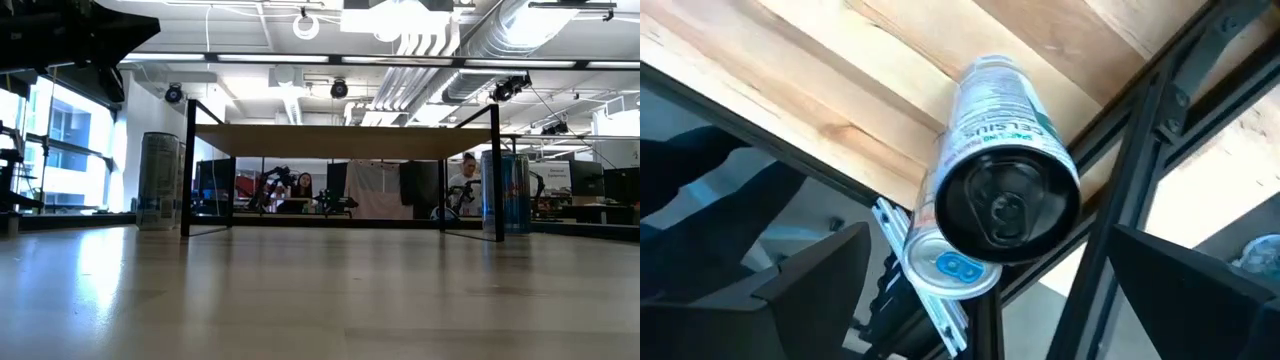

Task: Place canned beverage on shelf
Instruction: Put the right white pink soda can on the shelf

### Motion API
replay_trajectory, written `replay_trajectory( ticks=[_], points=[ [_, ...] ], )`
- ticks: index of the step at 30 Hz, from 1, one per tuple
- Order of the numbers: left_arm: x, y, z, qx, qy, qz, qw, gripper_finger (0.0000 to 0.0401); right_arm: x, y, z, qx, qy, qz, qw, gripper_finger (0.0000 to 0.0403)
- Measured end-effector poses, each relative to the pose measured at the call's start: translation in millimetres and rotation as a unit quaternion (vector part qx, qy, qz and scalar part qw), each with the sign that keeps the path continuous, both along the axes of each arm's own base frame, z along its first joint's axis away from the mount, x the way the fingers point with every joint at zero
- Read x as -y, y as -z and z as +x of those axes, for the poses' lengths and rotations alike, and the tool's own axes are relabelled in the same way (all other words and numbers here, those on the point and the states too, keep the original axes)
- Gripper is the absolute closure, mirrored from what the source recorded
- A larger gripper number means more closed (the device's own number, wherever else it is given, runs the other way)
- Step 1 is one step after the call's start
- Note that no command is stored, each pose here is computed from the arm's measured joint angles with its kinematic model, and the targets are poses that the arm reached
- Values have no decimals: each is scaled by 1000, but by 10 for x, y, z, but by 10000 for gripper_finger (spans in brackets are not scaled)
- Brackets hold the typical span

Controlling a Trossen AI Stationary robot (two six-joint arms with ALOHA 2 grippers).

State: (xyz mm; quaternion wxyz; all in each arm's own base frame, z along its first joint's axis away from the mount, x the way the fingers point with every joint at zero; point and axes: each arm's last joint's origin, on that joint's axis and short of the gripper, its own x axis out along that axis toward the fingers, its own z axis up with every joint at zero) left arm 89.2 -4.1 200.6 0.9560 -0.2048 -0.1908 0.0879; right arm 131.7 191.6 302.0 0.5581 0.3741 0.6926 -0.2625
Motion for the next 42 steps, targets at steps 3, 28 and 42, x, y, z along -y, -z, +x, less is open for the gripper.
replay_trajectory(
  ticks=[3, 28, 42],
  points=[
    [0, 0, 0, 0, 0, 0, 1000, 398, -36, 49, 12, -18, -2, -6, 1000, 10],
    [0, -2, -1, 1, 0, 0, 1000, 398, -56, 402, 73, -49, 27, -38, 998, 11],
    [0, -2, -1, 1, 0, 0, 1000, 398, -65, 566, 53, -63, 14, -20, 998, 12]
  ],
)
